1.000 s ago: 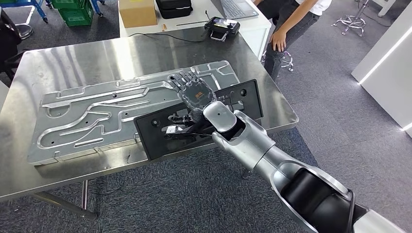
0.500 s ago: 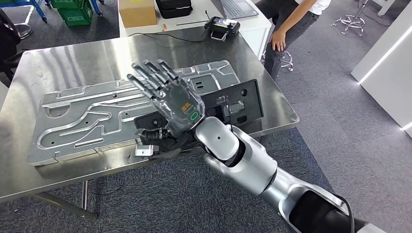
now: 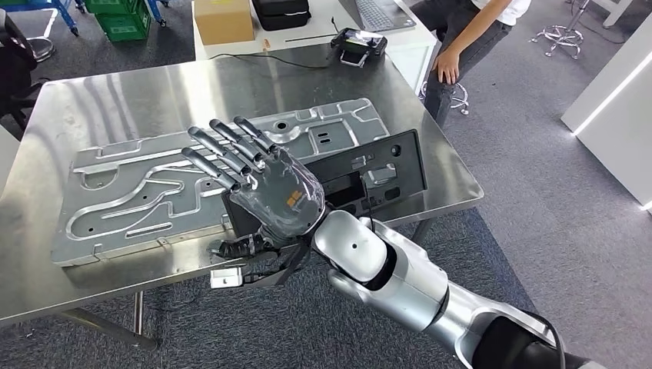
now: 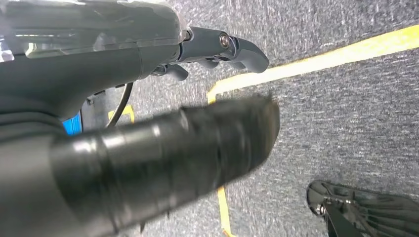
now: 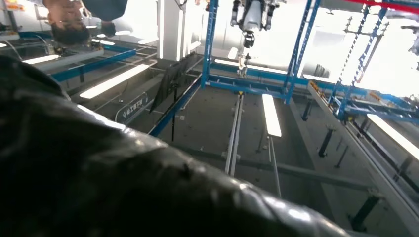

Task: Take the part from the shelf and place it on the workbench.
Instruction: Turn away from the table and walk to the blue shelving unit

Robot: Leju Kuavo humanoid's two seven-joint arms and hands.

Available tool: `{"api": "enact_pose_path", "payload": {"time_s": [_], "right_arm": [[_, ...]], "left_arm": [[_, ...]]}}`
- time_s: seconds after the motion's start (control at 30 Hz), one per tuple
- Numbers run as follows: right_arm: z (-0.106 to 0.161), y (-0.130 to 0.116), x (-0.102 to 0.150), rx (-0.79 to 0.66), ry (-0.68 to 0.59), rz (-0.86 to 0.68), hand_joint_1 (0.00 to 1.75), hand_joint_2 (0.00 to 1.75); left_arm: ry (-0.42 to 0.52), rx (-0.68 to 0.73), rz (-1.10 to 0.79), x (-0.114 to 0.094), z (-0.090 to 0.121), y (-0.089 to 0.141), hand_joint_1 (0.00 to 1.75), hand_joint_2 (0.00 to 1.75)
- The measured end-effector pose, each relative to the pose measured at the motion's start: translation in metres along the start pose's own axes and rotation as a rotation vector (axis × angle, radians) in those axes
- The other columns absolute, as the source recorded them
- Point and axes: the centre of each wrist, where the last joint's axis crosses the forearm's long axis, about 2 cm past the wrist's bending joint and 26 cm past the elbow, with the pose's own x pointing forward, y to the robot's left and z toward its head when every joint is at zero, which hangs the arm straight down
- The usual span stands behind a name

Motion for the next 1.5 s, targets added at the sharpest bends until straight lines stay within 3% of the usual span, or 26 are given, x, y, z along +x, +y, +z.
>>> {"api": "enact_pose_path", "payload": {"time_s": [0.1,0.17,0.23,0.3,0.47,0.6,1.5], "right_arm": [[0.008,0.002,0.005,-0.001,-0.02,-0.005,0.0,0.0],[0.014,0.004,0.01,0.001,-0.032,-0.01,0.0,0.87],[0.021,0.007,0.014,0.003,-0.035,-0.017,0.0,0.87],[0.031,0.011,0.019,0.016,-0.028,-0.028,0.0,0.0],[0.071,0.026,0.03,0.082,-0.014,-0.046,0.0,0.0],[0.085,0.03,0.033,0.103,-0.014,-0.044,0.0,0.0],[0.091,0.042,0.038,0.169,-0.005,-0.042,0.0,0.0]], "left_arm": [[0.001,0.01,-0.013,0.001,0.0,0.001,0.0,1.75],[0.004,0.013,-0.017,0.0,0.0,0.002,0.0,1.75],[0.006,0.014,-0.021,-0.001,0.0,0.001,0.0,1.75],[0.005,0.016,-0.024,-0.001,0.0,0.002,0.0,1.75],[0.008,0.021,-0.029,-0.006,0.0,0.002,0.0,1.75],[0.011,0.03,-0.039,-0.007,0.0,0.007,0.0,1.75],[0.055,0.03,-0.154,-0.008,0.0,0.015,0.0,1.75]]}}
